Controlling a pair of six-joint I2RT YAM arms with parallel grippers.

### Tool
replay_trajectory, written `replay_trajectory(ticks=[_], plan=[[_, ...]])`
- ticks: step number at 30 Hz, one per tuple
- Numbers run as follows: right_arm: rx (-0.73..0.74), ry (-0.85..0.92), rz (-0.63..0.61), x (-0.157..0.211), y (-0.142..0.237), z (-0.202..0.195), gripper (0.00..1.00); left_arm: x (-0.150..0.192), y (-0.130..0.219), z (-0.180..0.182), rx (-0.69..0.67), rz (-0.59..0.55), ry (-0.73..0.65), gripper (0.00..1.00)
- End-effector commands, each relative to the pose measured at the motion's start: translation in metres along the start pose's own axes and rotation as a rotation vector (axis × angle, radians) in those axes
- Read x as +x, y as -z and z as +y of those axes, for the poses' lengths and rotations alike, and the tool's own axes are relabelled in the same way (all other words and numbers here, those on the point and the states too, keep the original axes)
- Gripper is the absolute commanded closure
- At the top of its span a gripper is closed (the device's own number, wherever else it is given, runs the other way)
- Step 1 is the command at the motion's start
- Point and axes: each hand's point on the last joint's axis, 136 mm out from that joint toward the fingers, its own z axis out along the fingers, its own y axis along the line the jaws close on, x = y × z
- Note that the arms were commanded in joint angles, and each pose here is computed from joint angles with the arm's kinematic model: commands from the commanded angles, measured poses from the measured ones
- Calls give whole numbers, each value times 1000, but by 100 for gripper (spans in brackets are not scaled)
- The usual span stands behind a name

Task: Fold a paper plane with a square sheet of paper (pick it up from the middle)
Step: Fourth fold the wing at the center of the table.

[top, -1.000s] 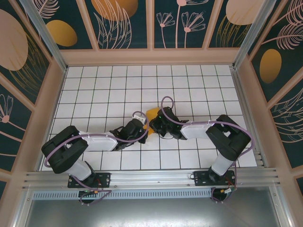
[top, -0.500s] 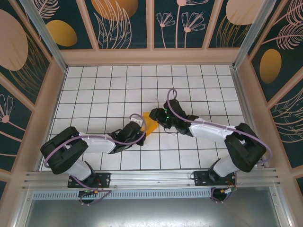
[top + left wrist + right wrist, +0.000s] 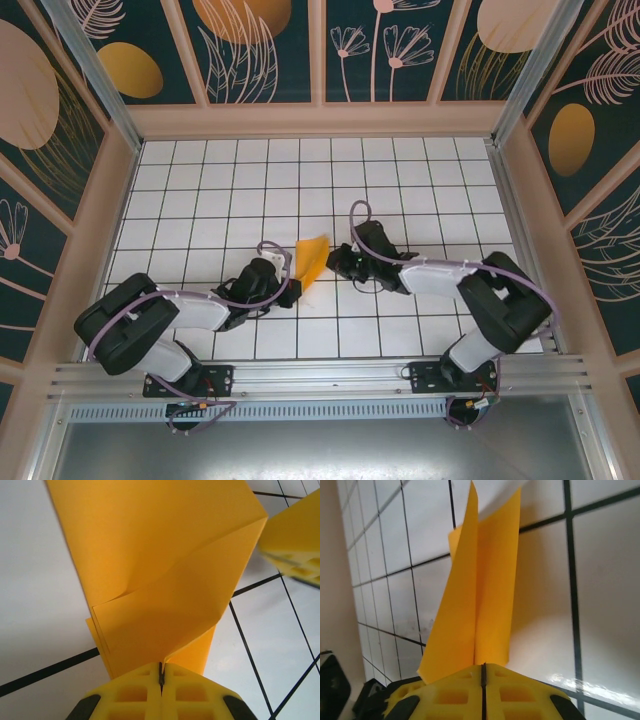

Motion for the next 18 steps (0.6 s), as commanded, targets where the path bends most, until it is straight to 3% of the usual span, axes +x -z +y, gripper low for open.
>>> replay_trajectory(ticks=[1,4,7,12,18], plan=[[-74,30,44,-1,-17,25,90,3,-1,-2,28,10,16,100],[-55,35,57,-4,-27,22,94,4,1,0,19,10,12,100],[-43,59,-5,-13,-18,28,91,5,2,2,5,17,2,100],[-35,-22,74,-2,-36,0,91,5,3,6,-20,14,-4,100],[119,-66,82,11,-42,-39,92,7,7,16,-62,-2,35,100]])
